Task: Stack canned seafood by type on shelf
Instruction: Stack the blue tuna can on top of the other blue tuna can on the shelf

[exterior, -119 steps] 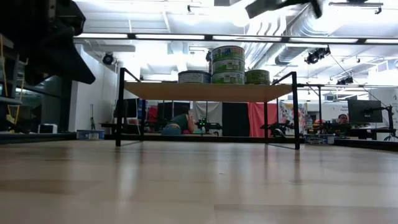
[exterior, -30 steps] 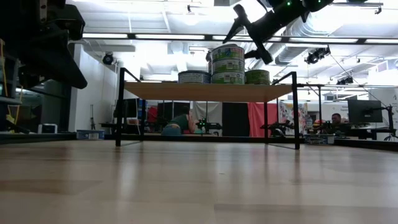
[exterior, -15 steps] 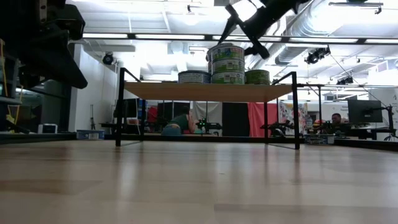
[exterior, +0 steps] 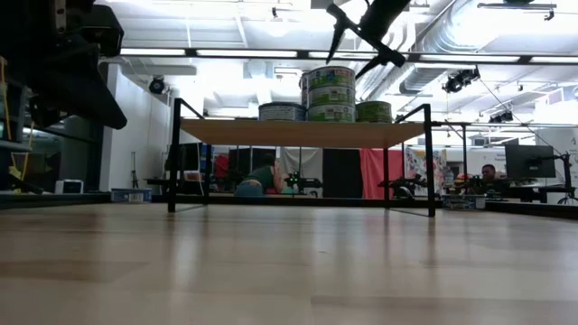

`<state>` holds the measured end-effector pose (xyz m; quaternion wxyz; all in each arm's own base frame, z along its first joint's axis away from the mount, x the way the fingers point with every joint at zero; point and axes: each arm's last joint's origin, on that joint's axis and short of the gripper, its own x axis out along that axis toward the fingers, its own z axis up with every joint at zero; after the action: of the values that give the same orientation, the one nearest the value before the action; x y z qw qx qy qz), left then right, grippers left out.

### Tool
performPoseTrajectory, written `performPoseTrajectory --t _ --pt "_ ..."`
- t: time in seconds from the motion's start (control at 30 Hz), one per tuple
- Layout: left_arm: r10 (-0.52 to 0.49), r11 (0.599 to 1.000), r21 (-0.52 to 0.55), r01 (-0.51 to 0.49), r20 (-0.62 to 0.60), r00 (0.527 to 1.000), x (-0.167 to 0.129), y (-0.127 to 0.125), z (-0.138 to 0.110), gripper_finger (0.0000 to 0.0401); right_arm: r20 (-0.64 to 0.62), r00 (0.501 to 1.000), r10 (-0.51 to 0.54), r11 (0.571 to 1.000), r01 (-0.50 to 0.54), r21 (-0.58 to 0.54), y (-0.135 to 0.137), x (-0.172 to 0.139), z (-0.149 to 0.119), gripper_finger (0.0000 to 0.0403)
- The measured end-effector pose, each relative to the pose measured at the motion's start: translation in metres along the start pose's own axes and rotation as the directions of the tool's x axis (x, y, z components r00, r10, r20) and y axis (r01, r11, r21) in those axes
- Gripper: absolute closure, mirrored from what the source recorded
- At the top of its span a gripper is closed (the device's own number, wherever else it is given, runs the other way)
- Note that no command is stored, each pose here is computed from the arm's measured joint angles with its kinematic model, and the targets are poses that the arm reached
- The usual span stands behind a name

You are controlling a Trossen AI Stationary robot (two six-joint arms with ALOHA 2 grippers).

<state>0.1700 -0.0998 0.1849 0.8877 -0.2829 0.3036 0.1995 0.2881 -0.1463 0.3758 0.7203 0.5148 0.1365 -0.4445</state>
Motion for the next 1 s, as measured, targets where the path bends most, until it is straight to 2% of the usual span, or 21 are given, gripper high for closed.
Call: performPoseTrajectory --t 0.17,0.33,0.47,0.53,0.6,0.7,0.8,0.9,1.0 --pt "0.000 1.000 0.013 0.000 0.000 1.000 0.000 0.000 0.000 0.0400 -0.011 1.000 0.016 0.998 -0.017 -0.055 0.001 -0.004 0.001 0.0102" --pt "-0.023 0.999 -0.023 0.022 -0.035 0.999 0.000 -0.001 -0.001 0.0400 -0.059 0.996 0.060 0.974 -0.071 -0.213 0.004 -0.024 -0.008 0.0102" --pt "-0.115 0.993 -0.049 0.112 -0.057 0.992 -0.001 -0.010 0.001 0.0400 -0.135 0.990 0.039 0.927 -0.086 -0.366 0.004 -0.048 -0.034 0.0102" --pt "-0.173 0.985 0.004 0.174 -0.049 0.984 -0.006 -0.022 0.011 0.0400 -0.135 0.991 -0.004 0.900 -0.055 -0.432 0.002 -0.062 -0.052 0.0102" --pt "-0.206 0.975 0.089 0.206 -0.008 0.979 -0.014 -0.037 0.033 0.0400 -0.127 0.989 -0.079 0.877 0.009 -0.480 -0.002 -0.072 -0.071 0.0102" --pt "-0.141 0.976 0.176 0.128 0.063 0.988 -0.025 -0.046 0.075 0.0400 -0.081 0.968 -0.239 0.836 0.162 -0.524 -0.015 -0.083 -0.098 0.0102" --pt "-0.003 0.983 0.184 -0.014 0.094 0.996 -0.038 -0.040 0.115 0.0401 -0.027 0.931 -0.364 0.794 0.295 -0.532 -0.030 -0.096 -0.118 0.0102" --pt "0.127 0.973 0.181 -0.140 0.083 0.988 -0.047 -0.028 0.140 0.0401 -0.042 0.888 -0.459 0.739 0.355 -0.573 -0.047 -0.101 -0.137 0.0102" --pt "0.166 0.963 0.204 -0.175 0.061 0.984 -0.051 -0.022 0.147 0.0401 -0.114 0.845 -0.522 0.709 0.356 -0.608 -0.068 -0.102 -0.159 0.0105"
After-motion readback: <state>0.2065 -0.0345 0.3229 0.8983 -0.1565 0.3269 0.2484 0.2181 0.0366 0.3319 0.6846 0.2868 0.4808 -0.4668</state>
